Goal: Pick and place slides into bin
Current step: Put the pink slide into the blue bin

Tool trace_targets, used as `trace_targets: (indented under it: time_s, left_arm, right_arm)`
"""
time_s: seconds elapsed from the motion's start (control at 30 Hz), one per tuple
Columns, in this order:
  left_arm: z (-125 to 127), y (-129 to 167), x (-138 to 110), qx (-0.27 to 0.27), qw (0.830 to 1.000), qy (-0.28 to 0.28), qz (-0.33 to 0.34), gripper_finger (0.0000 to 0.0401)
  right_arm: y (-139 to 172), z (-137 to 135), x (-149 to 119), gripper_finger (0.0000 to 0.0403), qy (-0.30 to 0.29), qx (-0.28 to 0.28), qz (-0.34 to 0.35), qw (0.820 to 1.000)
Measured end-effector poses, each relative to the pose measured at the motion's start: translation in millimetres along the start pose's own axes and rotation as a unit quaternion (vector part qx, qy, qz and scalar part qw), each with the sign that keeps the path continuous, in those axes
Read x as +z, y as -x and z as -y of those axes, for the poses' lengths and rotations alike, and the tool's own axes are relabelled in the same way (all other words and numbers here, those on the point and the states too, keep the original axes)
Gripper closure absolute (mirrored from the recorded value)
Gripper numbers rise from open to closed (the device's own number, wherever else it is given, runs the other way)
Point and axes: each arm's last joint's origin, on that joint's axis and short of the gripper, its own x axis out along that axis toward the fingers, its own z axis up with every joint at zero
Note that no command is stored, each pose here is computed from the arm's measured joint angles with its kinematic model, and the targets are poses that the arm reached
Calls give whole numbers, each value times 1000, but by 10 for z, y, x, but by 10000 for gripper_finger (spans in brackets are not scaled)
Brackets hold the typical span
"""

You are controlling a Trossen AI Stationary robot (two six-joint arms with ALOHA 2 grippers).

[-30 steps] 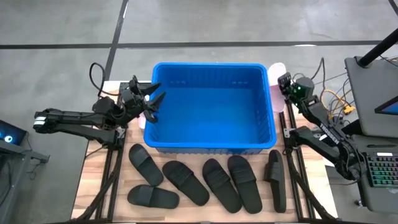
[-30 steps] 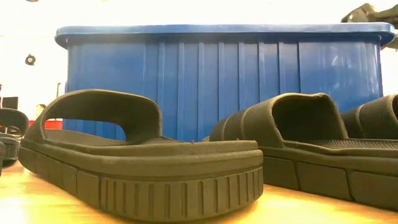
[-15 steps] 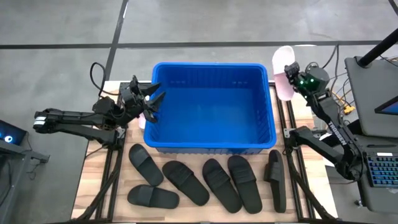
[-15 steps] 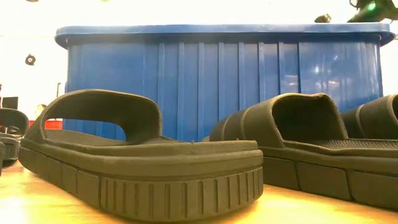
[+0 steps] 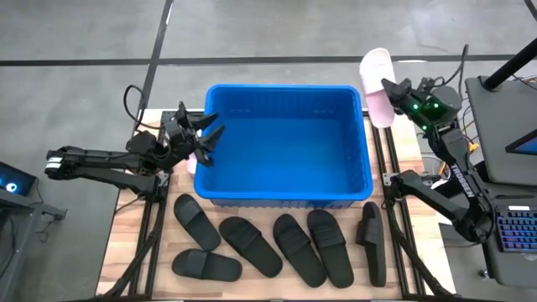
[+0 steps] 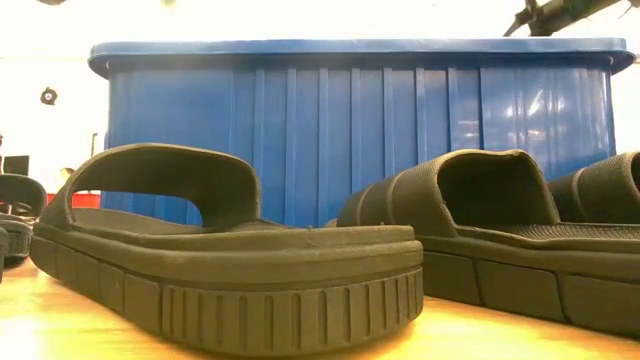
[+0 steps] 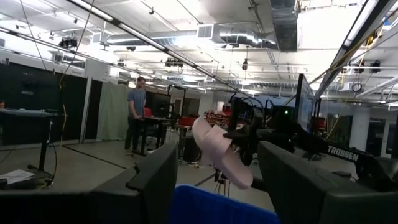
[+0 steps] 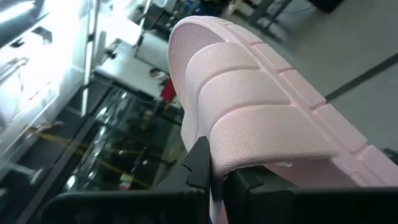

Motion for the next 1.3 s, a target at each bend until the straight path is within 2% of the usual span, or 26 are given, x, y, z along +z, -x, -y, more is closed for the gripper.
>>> trace_targets:
  time_s: [0.23, 0.5, 0.67, 0.83, 1.1, 1.3]
  left_arm:
    - [0, 0, 1, 0, 1000, 0, 0, 194]
    - [0, 0, 1, 0, 1000, 1, 0, 194]
    - [8, -15, -6, 0, 1000, 17, -1, 194]
    - [26, -47, -62, 0, 1000, 21, -11, 194]
    - [78, -144, -153, 0, 999, 14, -29, 194]
    - [79, -190, -173, 6, 997, 75, -32, 194]
  right_arm:
    - [66, -216, -4, 390, 39, 69, -57, 995]
    - [131, -378, -14, 391, 76, 112, -79, 988]
    - [174, -487, -40, 391, 115, 151, -99, 977]
    - [164, -538, -117, 392, 119, 176, -134, 968]
    - [70, -625, -276, 392, 159, 210, -188, 946]
    - [-54, -807, -395, 392, 211, 248, -223, 919]
